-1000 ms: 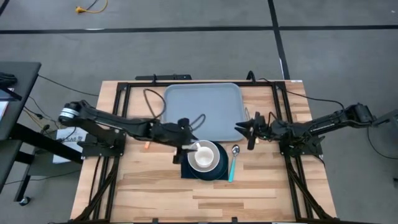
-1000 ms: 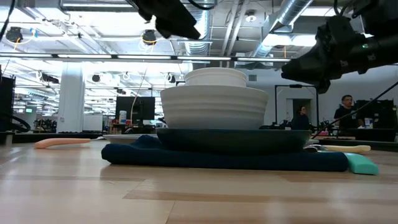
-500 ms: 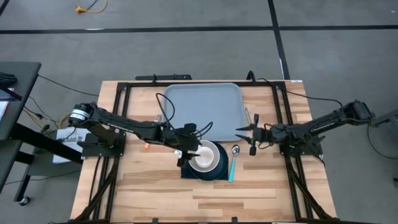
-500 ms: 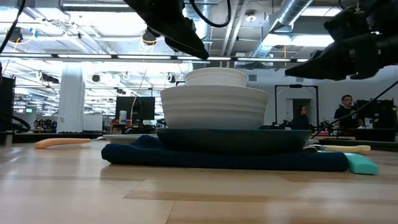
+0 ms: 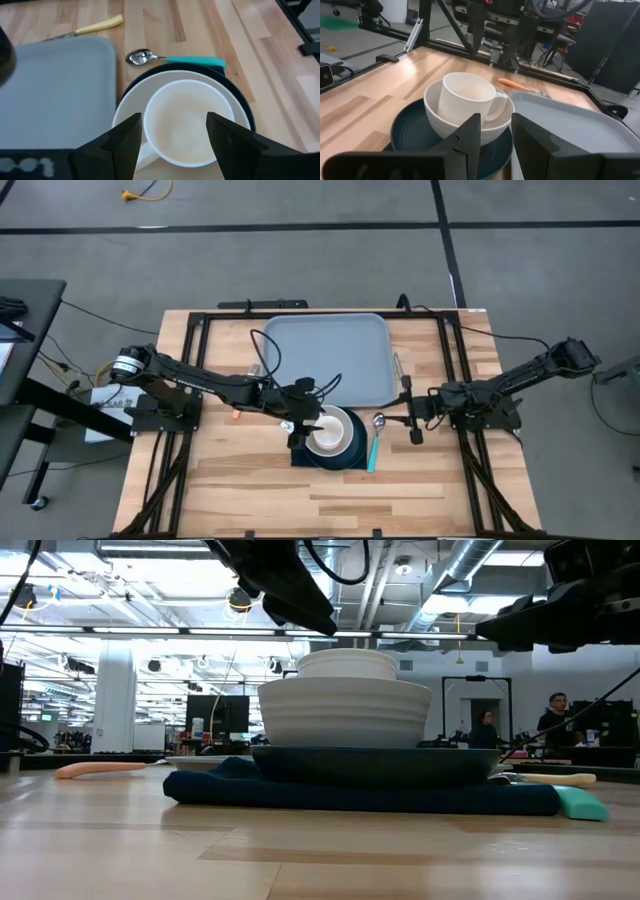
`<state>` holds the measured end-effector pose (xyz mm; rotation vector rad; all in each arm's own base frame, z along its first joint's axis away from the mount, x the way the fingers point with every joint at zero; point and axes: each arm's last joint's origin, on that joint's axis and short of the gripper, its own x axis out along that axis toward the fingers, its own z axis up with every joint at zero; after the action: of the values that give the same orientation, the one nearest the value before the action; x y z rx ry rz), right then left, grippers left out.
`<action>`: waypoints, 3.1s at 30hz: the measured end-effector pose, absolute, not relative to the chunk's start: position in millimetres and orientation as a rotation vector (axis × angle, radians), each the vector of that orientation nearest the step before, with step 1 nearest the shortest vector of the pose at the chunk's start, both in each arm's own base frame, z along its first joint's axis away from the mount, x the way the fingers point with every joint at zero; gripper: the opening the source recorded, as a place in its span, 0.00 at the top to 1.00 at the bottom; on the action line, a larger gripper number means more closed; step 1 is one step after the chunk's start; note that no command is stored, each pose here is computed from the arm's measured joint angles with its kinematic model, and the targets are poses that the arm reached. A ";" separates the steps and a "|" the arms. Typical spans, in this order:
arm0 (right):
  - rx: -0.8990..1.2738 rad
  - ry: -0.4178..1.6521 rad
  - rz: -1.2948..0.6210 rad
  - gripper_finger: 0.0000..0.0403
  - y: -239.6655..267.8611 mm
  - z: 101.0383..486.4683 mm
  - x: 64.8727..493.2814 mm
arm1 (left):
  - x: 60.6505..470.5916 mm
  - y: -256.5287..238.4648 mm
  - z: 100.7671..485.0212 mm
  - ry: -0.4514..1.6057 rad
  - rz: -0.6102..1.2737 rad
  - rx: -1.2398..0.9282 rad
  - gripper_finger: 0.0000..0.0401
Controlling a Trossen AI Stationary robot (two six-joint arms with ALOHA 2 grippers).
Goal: Set up tray
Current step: Put the white mug on the gray tray
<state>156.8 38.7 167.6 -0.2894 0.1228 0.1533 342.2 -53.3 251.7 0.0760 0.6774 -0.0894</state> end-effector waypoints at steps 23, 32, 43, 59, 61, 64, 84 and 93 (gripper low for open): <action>-0.291 0.131 0.153 0.75 38.7 166.8 156.7 | 334.3 -67.3 250.6 0.760 -0.110 0.432 0.47; -0.291 0.129 0.153 0.75 38.7 167.0 156.7 | 336.7 -74.3 301.3 0.778 -0.153 0.327 0.48; -0.294 0.107 0.150 0.75 38.8 168.8 157.1 | 353.9 -61.3 305.6 0.821 -0.112 0.413 0.68; -0.293 0.102 0.150 0.75 38.8 169.4 157.1 | 383.4 -85.9 275.4 0.833 -0.144 0.521 0.73; -0.293 0.103 0.150 0.75 38.8 169.3 157.1 | 383.6 -86.4 270.3 0.861 -0.108 0.518 0.73; -0.293 0.102 0.150 0.75 38.8 169.4 157.1 | 383.4 -84.9 269.1 0.873 -0.060 0.503 0.73; -0.292 0.098 0.149 0.75 38.8 169.8 157.2 | 369.3 -82.6 258.6 1.064 -0.234 0.284 0.73; -0.292 0.098 0.149 0.75 38.8 169.8 157.2 | 370.4 -93.1 253.8 1.049 -0.311 0.402 0.73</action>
<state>157.2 38.8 169.8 -0.2924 0.0980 0.1491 370.4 -93.1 253.8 0.4019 1.0490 -0.3112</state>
